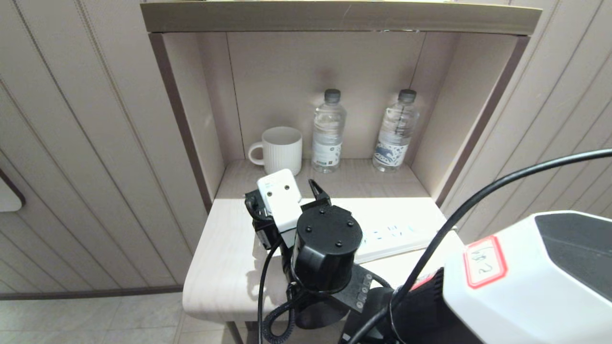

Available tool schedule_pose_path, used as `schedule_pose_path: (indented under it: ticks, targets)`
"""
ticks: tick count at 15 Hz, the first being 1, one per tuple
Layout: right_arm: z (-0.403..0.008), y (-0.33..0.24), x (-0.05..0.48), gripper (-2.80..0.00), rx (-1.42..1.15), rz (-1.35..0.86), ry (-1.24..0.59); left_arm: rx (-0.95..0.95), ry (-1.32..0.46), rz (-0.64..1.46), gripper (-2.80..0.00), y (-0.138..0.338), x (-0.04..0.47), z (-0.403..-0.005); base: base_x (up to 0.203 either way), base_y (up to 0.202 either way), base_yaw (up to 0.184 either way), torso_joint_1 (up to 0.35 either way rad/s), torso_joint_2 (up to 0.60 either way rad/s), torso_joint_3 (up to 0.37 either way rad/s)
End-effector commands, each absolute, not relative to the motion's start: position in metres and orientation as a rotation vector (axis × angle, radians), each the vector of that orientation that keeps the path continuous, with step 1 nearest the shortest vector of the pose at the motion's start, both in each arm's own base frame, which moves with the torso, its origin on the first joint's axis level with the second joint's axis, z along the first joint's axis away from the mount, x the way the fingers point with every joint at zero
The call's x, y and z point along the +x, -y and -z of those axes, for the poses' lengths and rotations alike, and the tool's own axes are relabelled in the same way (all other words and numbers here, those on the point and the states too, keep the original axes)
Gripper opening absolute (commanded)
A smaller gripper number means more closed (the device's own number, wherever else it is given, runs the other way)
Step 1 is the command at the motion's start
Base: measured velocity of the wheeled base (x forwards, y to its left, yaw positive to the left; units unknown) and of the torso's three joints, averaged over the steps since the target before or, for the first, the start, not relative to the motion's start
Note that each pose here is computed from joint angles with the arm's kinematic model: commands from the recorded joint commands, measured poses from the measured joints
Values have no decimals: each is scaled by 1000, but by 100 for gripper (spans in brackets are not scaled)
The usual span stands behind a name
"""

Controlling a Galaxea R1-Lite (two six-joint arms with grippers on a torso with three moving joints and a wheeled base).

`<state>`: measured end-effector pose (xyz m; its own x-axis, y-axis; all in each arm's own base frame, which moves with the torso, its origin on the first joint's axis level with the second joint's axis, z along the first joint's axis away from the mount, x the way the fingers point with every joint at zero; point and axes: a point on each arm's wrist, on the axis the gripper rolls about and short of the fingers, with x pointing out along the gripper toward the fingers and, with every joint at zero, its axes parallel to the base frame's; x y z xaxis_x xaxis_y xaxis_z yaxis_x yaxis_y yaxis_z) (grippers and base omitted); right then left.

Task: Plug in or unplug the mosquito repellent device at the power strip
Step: Place the mosquito repellent liquid on the table, then pick up the mosquito repellent liquid

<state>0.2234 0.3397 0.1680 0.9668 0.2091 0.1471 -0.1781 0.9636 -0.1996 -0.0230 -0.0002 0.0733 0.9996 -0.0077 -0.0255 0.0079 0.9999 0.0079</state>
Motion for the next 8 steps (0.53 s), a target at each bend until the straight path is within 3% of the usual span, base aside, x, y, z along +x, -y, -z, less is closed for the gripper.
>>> schedule_pose_path:
  ticks: [1,3,8]
  targets:
    - [-180,-335,219,0,-167,-193,186,8,-29,8,-280,0,-23,-73,0,0,0,0,0,0]
    - [-214,-320,207,0,-110,-190,233,8,-29,8,-280,0,-23,-73,0,0,0,0,0,0]
    - [-246,-307,188,0,-66,-208,270,8,-26,8,-280,0,-23,-74,0,0,0,0,0,0]
